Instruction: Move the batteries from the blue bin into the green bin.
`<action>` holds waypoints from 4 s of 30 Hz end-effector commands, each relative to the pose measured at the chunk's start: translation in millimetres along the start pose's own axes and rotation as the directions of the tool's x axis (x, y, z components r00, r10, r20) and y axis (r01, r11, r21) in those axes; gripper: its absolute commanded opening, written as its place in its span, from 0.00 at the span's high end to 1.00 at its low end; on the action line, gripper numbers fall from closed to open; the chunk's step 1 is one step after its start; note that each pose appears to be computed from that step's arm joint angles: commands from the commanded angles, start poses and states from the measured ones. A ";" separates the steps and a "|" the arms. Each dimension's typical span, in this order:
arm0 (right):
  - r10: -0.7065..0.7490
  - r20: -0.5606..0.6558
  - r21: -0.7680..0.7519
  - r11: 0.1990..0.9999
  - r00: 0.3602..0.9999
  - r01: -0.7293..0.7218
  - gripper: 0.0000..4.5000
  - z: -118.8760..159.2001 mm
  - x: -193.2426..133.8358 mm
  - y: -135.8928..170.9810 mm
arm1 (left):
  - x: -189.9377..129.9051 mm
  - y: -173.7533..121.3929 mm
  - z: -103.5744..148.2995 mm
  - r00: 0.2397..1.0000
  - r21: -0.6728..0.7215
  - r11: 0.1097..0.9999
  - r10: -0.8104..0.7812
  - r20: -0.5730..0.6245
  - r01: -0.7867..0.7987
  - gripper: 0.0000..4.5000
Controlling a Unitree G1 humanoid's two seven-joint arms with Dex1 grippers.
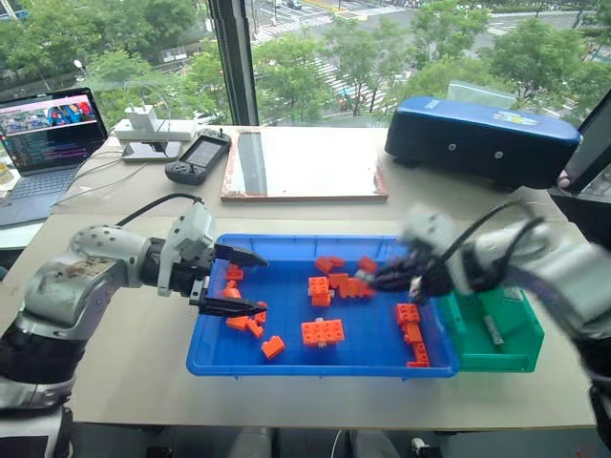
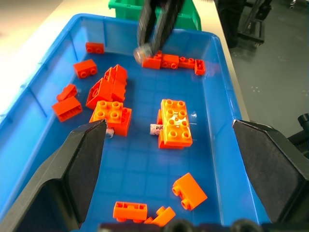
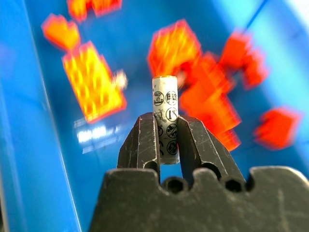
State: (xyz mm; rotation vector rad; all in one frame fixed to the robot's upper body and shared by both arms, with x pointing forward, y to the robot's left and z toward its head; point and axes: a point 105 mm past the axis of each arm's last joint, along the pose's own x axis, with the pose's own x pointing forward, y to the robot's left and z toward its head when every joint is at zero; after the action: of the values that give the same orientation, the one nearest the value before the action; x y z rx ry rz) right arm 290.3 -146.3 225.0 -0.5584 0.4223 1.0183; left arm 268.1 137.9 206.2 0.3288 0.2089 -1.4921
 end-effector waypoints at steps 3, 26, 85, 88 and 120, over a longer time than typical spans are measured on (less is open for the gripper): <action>-0.256 -0.095 0.023 0.966 0.962 0.259 0.95 -12.0 -66.3 -39.4 | 2.3 2.8 12.6 0.999 0.039 0.999 -0.029 0.043 0.027 0.00; -0.349 -0.263 0.109 0.916 0.899 0.387 0.29 -73.6 -77.7 -42.7 | 3.1 12.1 14.0 0.999 0.049 0.999 -0.020 0.038 0.018 0.00; 0.357 -0.122 -0.215 0.902 0.926 -0.376 0.70 -10.4 100.5 70.7 | -26.3 -1.7 -7.7 0.984 0.026 0.990 0.139 -0.109 -0.137 0.00; 0.333 -0.044 -0.191 0.923 0.942 -0.335 0.70 9.0 85.2 58.9 | -25.6 -0.7 -7.7 0.985 0.027 0.990 0.138 -0.105 -0.136 0.00; 0.341 -0.078 -0.193 0.917 0.937 -0.350 0.01 -15.1 76.1 61.0 | -21.9 -2.0 -6.7 0.989 0.028 0.994 0.110 -0.099 -0.108 0.00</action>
State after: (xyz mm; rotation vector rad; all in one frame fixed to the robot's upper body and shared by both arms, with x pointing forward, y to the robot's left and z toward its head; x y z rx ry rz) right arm 277.7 -87.6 156.4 -0.6858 0.4847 1.3661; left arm 267.6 160.1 198.9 0.3968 0.2753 -1.3669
